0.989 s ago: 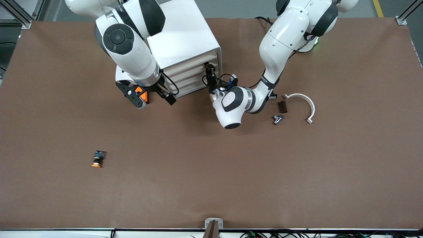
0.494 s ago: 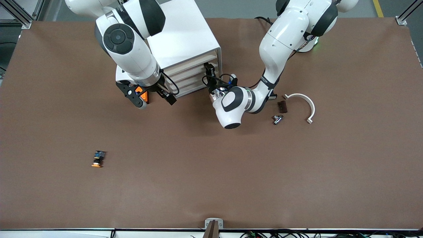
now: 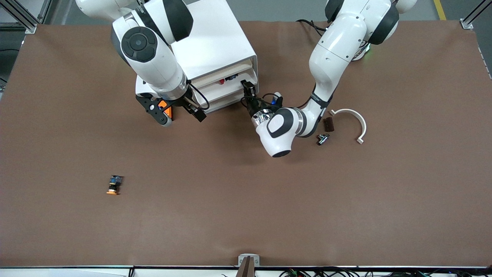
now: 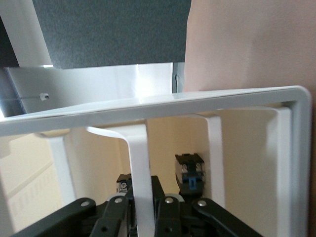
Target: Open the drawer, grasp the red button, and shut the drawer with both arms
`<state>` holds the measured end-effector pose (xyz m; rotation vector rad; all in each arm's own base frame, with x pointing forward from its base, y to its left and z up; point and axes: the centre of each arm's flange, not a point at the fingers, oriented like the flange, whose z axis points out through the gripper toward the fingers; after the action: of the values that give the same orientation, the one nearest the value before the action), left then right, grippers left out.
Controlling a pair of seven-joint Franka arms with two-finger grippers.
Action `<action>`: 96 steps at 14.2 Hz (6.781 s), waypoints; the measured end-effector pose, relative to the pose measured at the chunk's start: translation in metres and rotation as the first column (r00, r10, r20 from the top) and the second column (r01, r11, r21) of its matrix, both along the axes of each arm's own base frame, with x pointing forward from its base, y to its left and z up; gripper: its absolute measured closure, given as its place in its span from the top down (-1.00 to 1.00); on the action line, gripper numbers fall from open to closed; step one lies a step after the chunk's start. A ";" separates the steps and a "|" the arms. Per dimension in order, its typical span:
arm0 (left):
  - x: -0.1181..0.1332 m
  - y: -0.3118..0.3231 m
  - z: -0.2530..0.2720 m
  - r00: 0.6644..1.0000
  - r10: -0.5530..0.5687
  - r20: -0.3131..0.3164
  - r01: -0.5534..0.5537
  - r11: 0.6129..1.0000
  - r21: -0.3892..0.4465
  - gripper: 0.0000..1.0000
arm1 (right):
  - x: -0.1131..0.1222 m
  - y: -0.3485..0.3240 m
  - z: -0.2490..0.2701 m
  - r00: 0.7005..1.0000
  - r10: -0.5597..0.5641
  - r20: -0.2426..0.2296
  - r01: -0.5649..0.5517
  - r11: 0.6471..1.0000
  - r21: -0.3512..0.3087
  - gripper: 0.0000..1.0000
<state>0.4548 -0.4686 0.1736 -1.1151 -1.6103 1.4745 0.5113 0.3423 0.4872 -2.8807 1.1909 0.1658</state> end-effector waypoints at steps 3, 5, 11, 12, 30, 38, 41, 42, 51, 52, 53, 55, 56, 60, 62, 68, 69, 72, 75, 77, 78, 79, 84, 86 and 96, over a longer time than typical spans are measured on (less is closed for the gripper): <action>0.028 0.026 0.001 0.998 0.065 0.001 -0.065 0.998 -0.004 -0.79 | -0.007 0.017 -0.002 1.000 -0.001 0.015 0.001 1.000 0.009 1.00; 0.050 0.047 0.003 0.992 0.125 0.009 -0.125 0.992 -0.010 -0.77 | -0.018 0.038 -0.009 1.000 -0.010 0.020 0.010 1.000 0.012 1.00; 0.098 0.097 0.008 0.968 0.249 0.035 -0.248 0.968 -0.029 -0.71 | -0.085 0.127 -0.052 0.996 -0.073 0.042 0.072 0.997 0.015 1.00; 0.100 0.099 0.008 0.966 0.255 0.037 -0.254 0.967 -0.030 -0.71 | -0.094 0.139 -0.057 0.994 -0.091 0.056 0.090 0.996 0.017 1.00; 0.189 0.146 0.075 0.653 0.407 0.638 0.178 0.737 -0.652 0.98 | -0.096 0.177 -0.149 0.988 -0.112 0.105 0.117 0.992 -0.044 -0.14; 0.202 0.110 0.128 0.135 0.120 0.984 0.653 0.736 -0.179 0.99 | -0.006 0.109 -0.108 0.995 0.049 0.082 -0.047 0.999 -0.029 -0.14; 0.201 0.093 0.137 -0.036 -0.014 0.999 0.720 0.693 0.036 0.99 | 0.058 0.024 -0.102 0.978 0.187 0.087 -0.186 0.982 -0.024 -0.14; 0.199 0.087 0.139 -0.072 -0.042 0.996 0.733 0.675 0.082 0.99 | 0.074 -0.003 -0.104 0.970 0.228 0.083 -0.227 0.974 -0.026 -0.14; 0.156 0.020 0.153 -0.243 -0.202 0.949 0.789 0.528 0.315 0.99 | 0.136 -0.182 -0.176 0.866 0.495 0.072 -0.489 0.868 -0.085 -0.14; 0.150 0.012 0.152 -0.247 -0.205 0.947 0.793 0.518 0.320 0.99 | 0.141 -0.196 -0.186 0.852 0.519 0.074 -0.513 0.854 -0.089 -0.14; 0.144 0.006 0.151 -0.248 -0.206 0.947 0.799 0.509 0.320 0.99 | 0.145 -0.211 -0.195 0.836 0.542 0.079 -0.536 0.840 -0.092 -0.14; 0.134 -0.005 0.147 -0.246 -0.206 0.947 0.810 0.492 0.317 0.99 | 0.154 -0.240 -0.219 0.811 0.579 0.091 -0.571 0.815 -0.100 -0.14; 0.128 -0.011 0.144 -0.244 -0.207 0.948 0.817 0.483 0.316 0.99 | 0.158 -0.254 -0.233 0.802 0.589 0.095 -0.581 0.808 -0.103 -0.14; 0.105 -0.029 0.132 -0.233 -0.213 0.949 0.841 0.446 0.307 0.99 | 0.161 -0.285 -0.286 0.789 0.607 0.095 -0.598 0.794 -0.108 -0.14; 0.095 -0.039 0.130 -0.228 -0.216 0.949 0.843 0.444 0.304 0.99 | 0.160 -0.280 -0.297 0.784 0.614 0.092 -0.606 0.789 -0.103 -0.14; 0.058 -0.068 0.122 -0.172 -0.241 0.955 0.862 0.433 0.264 0.99 | 0.162 -0.274 -0.296 0.778 0.621 0.101 -0.612 0.784 -0.104 0.74; 0.051 -0.072 0.121 -0.152 -0.248 0.957 0.868 0.429 0.249 0.99 | 0.163 -0.274 -0.293 0.777 0.621 0.100 -0.613 0.784 -0.104 0.92; 0.028 -0.084 0.119 -0.069 -0.251 0.965 0.883 0.435 0.176 0.99 | 0.167 -0.275 -0.259 0.780 0.623 0.060 -0.618 0.782 -0.081 1.00; 0.008 -0.094 0.117 0.014 -0.243 0.970 0.892 0.441 0.098 0.99 | 0.160 -0.279 -0.191 0.759 0.651 0.005 -0.650 0.759 -0.045 1.00; -0.004 -0.102 0.115 0.051 -0.237 0.970 0.887 0.457 0.064 0.99 | 0.149 -0.293 -0.141 0.752 0.658 -0.035 -0.659 0.752 -0.013 1.00; -0.010 -0.107 0.115 0.067 -0.230 0.971 0.886 0.461 0.048 0.99 | 0.143 -0.304 -0.119 0.747 0.663 -0.047 -0.664 0.748 0.000 1.00; -0.016 -0.111 0.114 0.081 -0.224 0.971 0.886 0.463 0.033 0.99 | 0.137 -0.318 -0.099 0.745 0.665 -0.056 -0.665 0.746 0.011 1.00; -0.034 -0.123 0.113 0.161 -0.181 0.970 0.870 0.490 -0.053 0.99 | 0.110 -0.384 -0.029 0.776 0.628 -0.054 -0.628 0.778 0.025 1.00; -0.039 -0.127 0.112 0.198 -0.159 0.967 0.859 0.503 -0.094 0.99 | 0.100 -0.390 -0.006 0.783 0.621 -0.046 -0.620 0.784 0.020 1.00; -0.045 -0.132 0.099 0.299 -0.107 0.948 0.817 0.542 -0.196 0.99 | 0.083 -0.380 0.044 0.774 0.633 -0.020 -0.633 0.774 0.002 1.00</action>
<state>0.4098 -0.6007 0.2729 -2.9232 -0.8898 0.9896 0.5944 -0.0373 0.5317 -3.1606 0.1561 0.1955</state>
